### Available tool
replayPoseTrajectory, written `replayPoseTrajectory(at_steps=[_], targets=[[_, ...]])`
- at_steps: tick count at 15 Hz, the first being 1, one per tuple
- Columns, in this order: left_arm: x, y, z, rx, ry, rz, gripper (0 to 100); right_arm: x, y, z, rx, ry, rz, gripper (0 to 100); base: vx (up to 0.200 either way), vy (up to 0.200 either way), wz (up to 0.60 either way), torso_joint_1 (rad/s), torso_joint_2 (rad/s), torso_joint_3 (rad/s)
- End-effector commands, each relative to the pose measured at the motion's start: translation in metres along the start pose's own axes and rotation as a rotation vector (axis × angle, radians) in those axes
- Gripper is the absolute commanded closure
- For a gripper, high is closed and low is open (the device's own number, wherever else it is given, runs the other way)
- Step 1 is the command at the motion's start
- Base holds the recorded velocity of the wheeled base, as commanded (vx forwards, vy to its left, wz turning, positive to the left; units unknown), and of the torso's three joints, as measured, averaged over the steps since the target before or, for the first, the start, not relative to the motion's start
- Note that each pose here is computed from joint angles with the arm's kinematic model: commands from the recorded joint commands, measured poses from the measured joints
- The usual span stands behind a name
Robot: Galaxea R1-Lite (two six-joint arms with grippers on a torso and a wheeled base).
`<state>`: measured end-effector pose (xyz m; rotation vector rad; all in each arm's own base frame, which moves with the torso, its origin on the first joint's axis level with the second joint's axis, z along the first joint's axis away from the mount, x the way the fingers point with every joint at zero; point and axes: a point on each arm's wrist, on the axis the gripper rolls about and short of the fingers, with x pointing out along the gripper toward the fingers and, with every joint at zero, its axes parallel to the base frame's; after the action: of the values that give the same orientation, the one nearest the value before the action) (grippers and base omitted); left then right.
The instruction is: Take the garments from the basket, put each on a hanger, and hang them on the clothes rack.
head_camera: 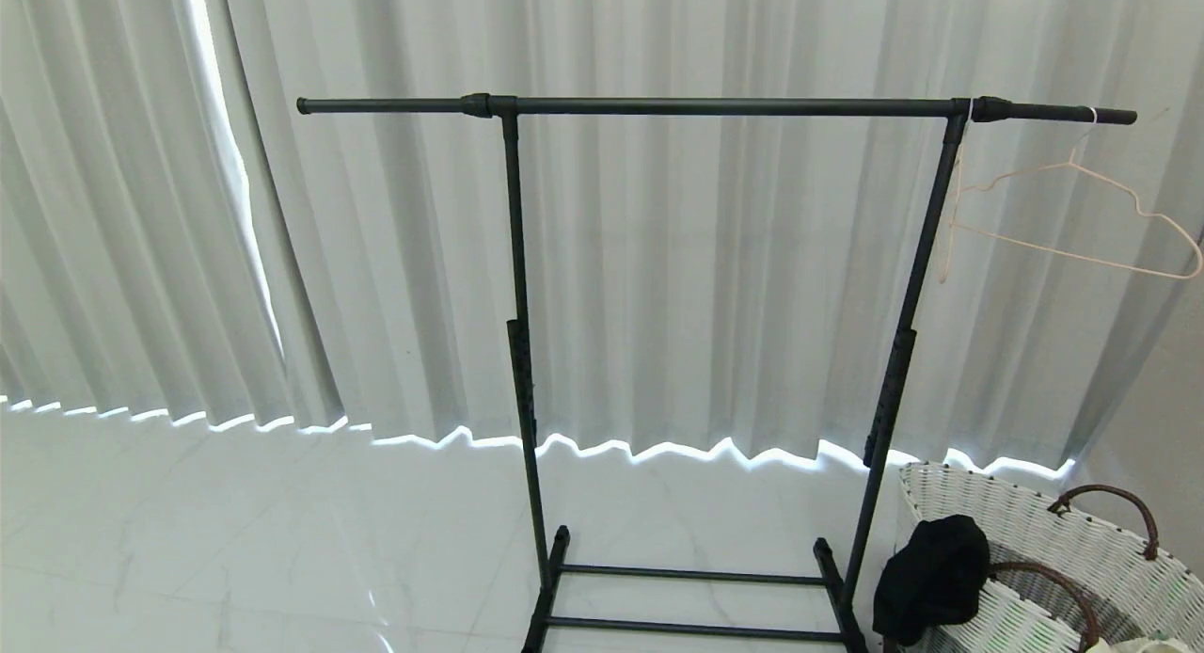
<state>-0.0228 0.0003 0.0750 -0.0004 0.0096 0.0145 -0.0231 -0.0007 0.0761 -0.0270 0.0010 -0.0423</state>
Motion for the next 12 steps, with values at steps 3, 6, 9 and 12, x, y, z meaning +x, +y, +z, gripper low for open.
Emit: replayPoseTrajectory(at_steps=[3,6,9,12], targets=[[0.0001,0.0,0.0,0.01,0.001,-0.001,0,0.0001,0.0,-0.0002,-0.001,0.001,-0.001,0,0.0,-0.133,0.0,0.002,0.0,0.002],[0.0001,0.0,0.0,0.011,0.001,-0.001,0,0.0,0.0,0.0002,-0.001,0.0,0.001,0,0.0,-0.2,0.0,0.006,0.01,0.002],[0.0002,0.0,-0.0004,0.011,0.003,-0.001,0,0.0,0.0,0.0002,0.001,0.0,0.001,0,0.0,-0.2,0.0,0.002,0.0,0.001],[0.0002,0.0,-0.0004,0.011,0.003,-0.001,0,0.0,0.0,0.0002,0.002,0.0,-0.001,0,0.0,-0.2,0.0,0.002,0.01,0.004]])
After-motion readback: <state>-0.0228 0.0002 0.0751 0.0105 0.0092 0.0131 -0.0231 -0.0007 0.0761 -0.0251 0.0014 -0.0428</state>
